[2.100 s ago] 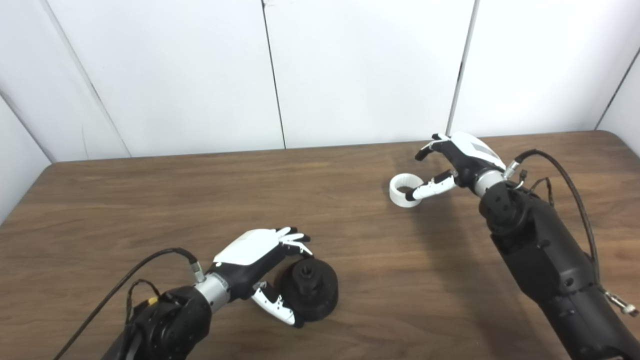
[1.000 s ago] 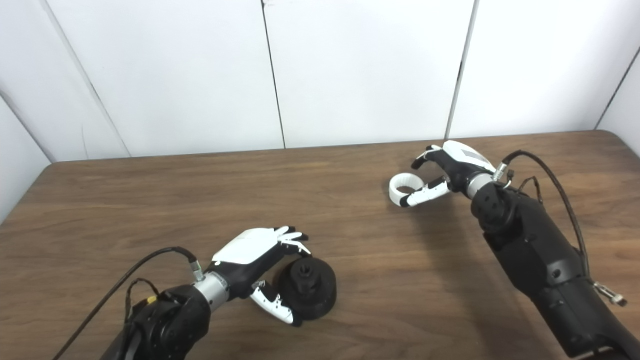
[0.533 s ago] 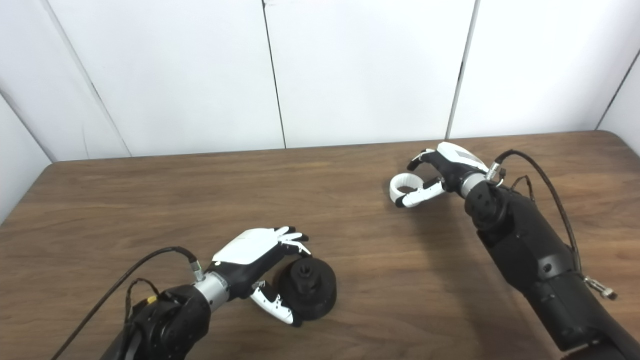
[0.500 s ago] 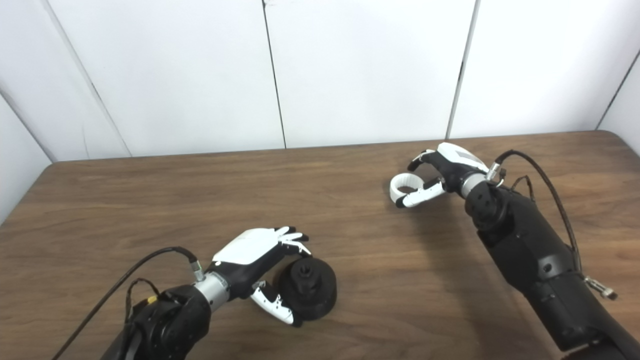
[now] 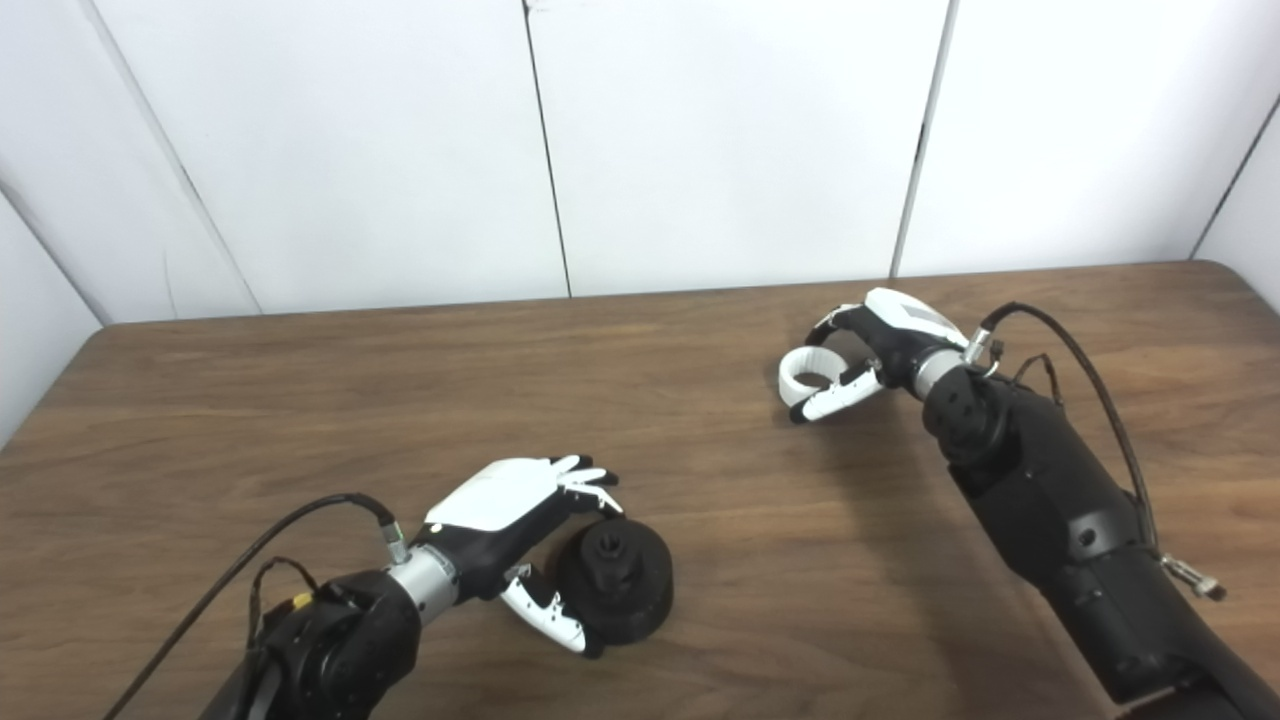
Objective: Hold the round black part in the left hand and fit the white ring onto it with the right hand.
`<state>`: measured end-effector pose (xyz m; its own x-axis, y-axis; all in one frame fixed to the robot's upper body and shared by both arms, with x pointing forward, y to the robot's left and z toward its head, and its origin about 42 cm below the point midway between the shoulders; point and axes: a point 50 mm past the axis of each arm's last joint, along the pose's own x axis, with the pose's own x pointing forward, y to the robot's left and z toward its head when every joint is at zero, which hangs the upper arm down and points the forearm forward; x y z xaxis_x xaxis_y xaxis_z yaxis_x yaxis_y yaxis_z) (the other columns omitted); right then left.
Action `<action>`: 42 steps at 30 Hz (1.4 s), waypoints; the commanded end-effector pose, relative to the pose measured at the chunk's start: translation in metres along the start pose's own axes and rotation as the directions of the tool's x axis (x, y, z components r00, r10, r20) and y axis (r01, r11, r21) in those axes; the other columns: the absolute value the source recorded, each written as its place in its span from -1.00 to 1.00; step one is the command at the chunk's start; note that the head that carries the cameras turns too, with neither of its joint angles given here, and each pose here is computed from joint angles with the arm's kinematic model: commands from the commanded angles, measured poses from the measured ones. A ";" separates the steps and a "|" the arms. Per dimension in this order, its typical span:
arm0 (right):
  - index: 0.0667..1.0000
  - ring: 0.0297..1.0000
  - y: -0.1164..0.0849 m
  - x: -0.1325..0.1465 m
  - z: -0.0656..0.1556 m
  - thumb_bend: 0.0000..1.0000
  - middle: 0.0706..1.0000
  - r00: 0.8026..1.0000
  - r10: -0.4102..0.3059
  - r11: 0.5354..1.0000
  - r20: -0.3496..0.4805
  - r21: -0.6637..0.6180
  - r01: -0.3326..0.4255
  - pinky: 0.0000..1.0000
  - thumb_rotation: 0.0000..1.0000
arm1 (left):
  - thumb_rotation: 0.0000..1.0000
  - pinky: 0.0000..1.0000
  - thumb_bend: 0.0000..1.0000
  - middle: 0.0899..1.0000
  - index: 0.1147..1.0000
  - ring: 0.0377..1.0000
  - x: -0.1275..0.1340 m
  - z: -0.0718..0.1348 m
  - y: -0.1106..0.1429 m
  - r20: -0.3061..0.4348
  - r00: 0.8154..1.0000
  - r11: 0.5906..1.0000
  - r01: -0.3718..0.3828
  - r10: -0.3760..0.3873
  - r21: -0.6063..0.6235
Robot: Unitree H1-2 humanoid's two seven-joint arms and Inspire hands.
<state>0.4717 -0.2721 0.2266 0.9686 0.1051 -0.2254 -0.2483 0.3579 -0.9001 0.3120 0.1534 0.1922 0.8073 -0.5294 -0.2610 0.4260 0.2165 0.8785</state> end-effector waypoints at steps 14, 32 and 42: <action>0.47 1.00 -0.031 0.006 0.014 0.62 0.87 0.994 -0.094 0.996 0.053 -0.007 0.094 0.90 -0.39 | -0.47 1.00 0.96 0.88 0.34 1.00 -0.001 0.006 0.021 0.030 0.997 0.997 -0.068 0.066 0.041; 0.43 0.98 -0.026 0.006 0.010 0.40 0.82 0.994 -0.106 0.994 0.039 -0.001 0.106 0.82 -0.54 | -0.45 1.00 0.97 0.88 0.33 1.00 -0.003 0.007 0.023 0.030 0.997 0.996 -0.069 0.067 0.057; 0.40 0.97 -0.026 0.004 0.010 0.38 0.81 0.992 -0.121 0.993 0.038 0.022 0.120 0.80 -0.58 | -0.47 1.00 0.97 0.88 0.34 1.00 -0.003 0.008 0.024 0.032 0.997 0.996 -0.071 0.069 0.056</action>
<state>0.4734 -0.2753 0.2227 0.9762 0.0786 -0.2020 -0.2167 0.3810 -0.8988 0.3114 0.1545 0.1950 0.8106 -0.5225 -0.2644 0.4188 0.2016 0.8854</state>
